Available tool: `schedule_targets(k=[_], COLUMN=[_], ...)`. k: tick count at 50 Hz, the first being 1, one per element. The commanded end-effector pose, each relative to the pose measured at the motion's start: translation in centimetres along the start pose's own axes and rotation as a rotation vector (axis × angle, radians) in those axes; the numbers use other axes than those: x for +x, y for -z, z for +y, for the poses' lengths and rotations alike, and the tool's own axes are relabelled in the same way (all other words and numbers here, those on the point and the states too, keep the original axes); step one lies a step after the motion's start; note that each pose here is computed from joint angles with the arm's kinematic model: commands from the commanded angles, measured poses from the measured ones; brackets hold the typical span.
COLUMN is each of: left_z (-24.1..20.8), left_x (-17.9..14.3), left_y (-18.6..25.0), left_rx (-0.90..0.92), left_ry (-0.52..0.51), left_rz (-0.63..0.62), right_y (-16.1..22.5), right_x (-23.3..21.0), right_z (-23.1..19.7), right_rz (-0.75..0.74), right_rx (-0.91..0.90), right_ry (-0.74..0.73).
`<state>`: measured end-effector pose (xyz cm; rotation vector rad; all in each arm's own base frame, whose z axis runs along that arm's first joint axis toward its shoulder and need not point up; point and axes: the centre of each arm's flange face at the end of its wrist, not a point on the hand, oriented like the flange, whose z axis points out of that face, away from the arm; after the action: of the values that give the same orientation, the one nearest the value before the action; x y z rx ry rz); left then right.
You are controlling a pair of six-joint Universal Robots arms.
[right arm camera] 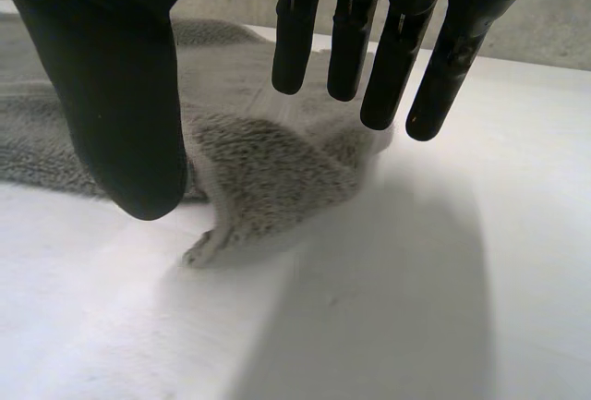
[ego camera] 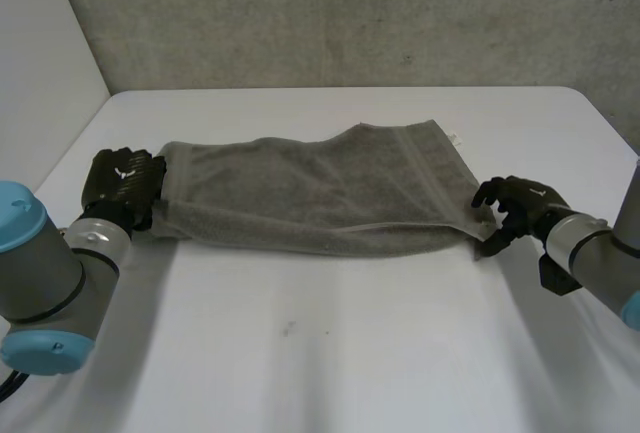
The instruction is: Fold the laundry
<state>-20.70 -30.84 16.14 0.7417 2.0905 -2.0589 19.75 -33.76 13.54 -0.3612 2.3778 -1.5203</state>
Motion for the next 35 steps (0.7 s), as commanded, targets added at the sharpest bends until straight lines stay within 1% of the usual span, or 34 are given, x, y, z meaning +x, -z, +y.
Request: schedule_targets(k=[1,7,10,15,17,18,19,20,22,23,25,26,28,29,31,32,34,35], left_z=[0.0,-0.1,0.0,-0.2,-0.3,-0.3,-0.4,-0.4,-0.7,-0.7,-1.1,-1.1,-2.6,-2.6,-4.9,-4.9,-8.1,-8.1], left_x=[0.0,0.0,-0.1,-0.3,-0.4,-0.4,-0.4,-0.4,-0.5,-0.5,-0.7,-0.7,-1.3,-1.4,-2.1,-2.1,-3.1,-3.1], left_y=[0.1,0.0,0.0,0.2,0.4,0.4,0.5,0.5,0.8,0.8,1.3,1.3,1.9,1.9,2.7,2.7,3.7,3.7], left_rx=[-0.001,0.0,-0.002,-0.004,-0.003,-0.003,0.0,0.0,-0.006,-0.006,-0.022,-0.022,-0.022,-0.022,0.006,0.006,0.068,0.068], left_ry=[0.0,0.0,0.0,0.0,-0.001,-0.001,-0.003,-0.003,-0.007,-0.007,-0.008,-0.008,-0.008,-0.008,-0.008,-0.008,-0.008,-0.007], left_rz=[0.002,0.0,-0.001,-0.005,-0.007,-0.007,-0.009,-0.009,-0.007,-0.007,0.002,0.002,0.002,0.002,-0.003,-0.003,-0.018,-0.018], right_y=[-0.9,-1.8,-2.0,-1.6,-1.1,-1.1,-0.9,-0.9,-0.4,-0.4,0.3,0.3,1.7,1.7,4.0,4.0,7.1,7.1], right_x=[-0.9,-1.1,-0.8,-0.2,-0.3,-0.3,-0.4,-0.4,-0.7,-0.7,-0.3,-0.3,0.2,0.2,-0.5,-0.5,-1.3,-1.3], right_z=[1.0,1.1,0.8,-0.9,-1.8,-1.8,-1.8,-1.8,-1.5,-1.5,-2.2,-2.2,-4.6,-4.7,-8.0,-8.1,-12.5,-12.6], right_rz=[0.035,0.041,0.067,0.123,0.121,0.121,0.118,0.118,0.089,0.089,0.078,0.078,0.098,0.098,0.109,0.109,0.141,0.141], right_rx=[0.013,0.034,0.046,0.104,0.125,0.125,0.114,0.114,0.085,0.085,0.074,0.074,0.107,0.107,0.171,0.172,0.278,0.279], right_ry=[0.026,0.041,0.057,0.094,0.157,0.158,0.205,0.206,0.324,0.324,0.444,0.445,0.539,0.539,0.6,0.6,0.637,0.637])
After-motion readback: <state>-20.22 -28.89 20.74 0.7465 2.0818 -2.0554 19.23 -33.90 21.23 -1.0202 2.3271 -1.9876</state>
